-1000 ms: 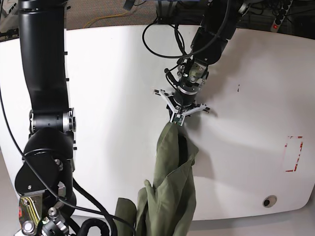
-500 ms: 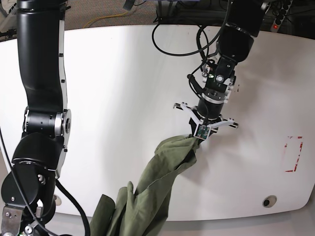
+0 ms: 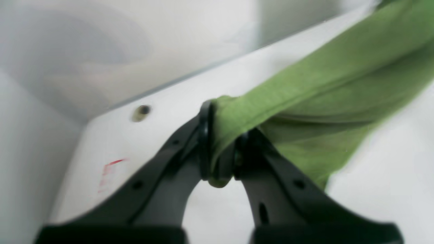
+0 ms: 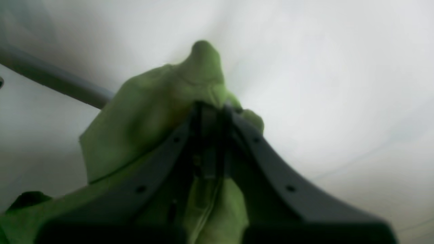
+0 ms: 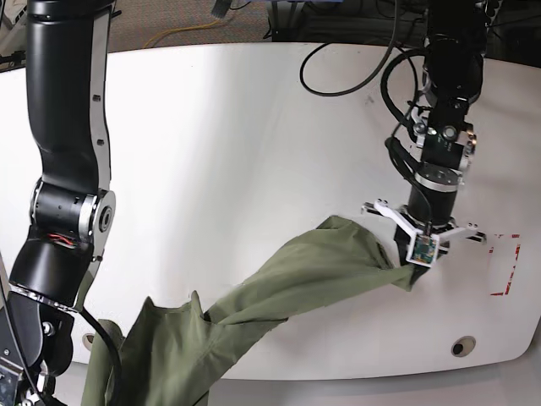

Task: Fold the T-shirt properly
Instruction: 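Stretch the shirt between both grippers and lay it across the table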

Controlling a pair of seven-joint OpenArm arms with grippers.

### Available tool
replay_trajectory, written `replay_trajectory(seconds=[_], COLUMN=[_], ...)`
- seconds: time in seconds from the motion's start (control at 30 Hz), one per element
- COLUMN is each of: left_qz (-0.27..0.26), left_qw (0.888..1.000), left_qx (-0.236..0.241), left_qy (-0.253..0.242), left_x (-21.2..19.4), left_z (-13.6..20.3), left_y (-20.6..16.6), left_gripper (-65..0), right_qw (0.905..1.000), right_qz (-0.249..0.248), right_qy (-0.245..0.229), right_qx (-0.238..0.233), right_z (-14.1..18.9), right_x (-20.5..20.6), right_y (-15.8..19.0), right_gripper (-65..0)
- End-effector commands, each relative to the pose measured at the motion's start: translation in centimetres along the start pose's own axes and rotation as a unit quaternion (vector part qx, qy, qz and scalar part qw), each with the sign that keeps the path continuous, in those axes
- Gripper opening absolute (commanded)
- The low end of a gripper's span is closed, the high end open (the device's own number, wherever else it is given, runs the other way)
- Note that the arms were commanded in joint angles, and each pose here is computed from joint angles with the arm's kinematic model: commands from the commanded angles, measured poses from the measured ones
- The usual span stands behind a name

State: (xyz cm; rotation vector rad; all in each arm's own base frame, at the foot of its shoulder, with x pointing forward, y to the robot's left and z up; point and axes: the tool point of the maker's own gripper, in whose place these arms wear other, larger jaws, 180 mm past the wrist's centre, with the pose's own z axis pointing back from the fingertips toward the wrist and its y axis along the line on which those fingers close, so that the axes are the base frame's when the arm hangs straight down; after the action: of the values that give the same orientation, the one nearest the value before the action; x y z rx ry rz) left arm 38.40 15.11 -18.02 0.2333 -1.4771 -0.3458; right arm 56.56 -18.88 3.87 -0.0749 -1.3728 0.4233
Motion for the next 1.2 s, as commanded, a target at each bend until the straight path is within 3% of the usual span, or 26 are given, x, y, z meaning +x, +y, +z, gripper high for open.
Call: replay_trajectory(seconds=[0.0, 0.3, 0.5, 0.7, 0.8, 0.93, 1.1, 1.17], left_qz=[-0.014, -0.083, -0.112, -0.121, -0.122, -0.121, -0.119, -0.118], left_qw=[0.998, 0.99, 0.987, 0.989, 0.991, 0.992, 0.99, 0.989], left_qx=[0.051, 0.093, 0.09, 0.07, 0.055, 0.03, 0.0, -0.009], left_qy=[-0.047, -0.059, -0.068, -0.046, -0.021, 0.024, 0.078, 0.094], left_x=[2.9, 7.1, 8.3, 6.5, 4.3, 0.4, -4.1, -5.4], left_z=[-0.1, -1.0, -1.1, -0.9, -0.6, 0.4, 2.0, 2.6], left_y=[4.1, 11.2, 11.8, 10.8, 9.9, 8.2, 6.4, 5.8], left_gripper=[-65.0, -65.0, -65.0, -65.0, -65.0, -65.0, -65.0, -65.0], right_qw=[0.9991, 0.9988, 0.9957, 0.9876, 0.9824, 0.9672, 0.9435, 0.9412], right_qz=[-0.008, -0.025, -0.079, -0.141, -0.179, -0.246, -0.326, -0.33], right_qy=[-0.04, -0.028, -0.021, -0.044, -0.01, 0.035, 0.059, 0.07], right_qx=[-0.007, -0.033, -0.044, -0.054, -0.053, -0.052, -0.016, -0.019], right_z=[0.8, 1.9, 3.0, 4.4, 3.8, 3.5, 4.0, 4.8], right_x=[3.0, 1.7, 0.4, -0.6, -5.6, -13.8, -22.2, -24.4], right_y=[-0.8, -3.8, -6.1, -8.5, -8.4, -7.6, -4.3, -3.4], right_gripper=[-65.0, -65.0, -65.0, -65.0, -65.0, -65.0, -65.0, -65.0])
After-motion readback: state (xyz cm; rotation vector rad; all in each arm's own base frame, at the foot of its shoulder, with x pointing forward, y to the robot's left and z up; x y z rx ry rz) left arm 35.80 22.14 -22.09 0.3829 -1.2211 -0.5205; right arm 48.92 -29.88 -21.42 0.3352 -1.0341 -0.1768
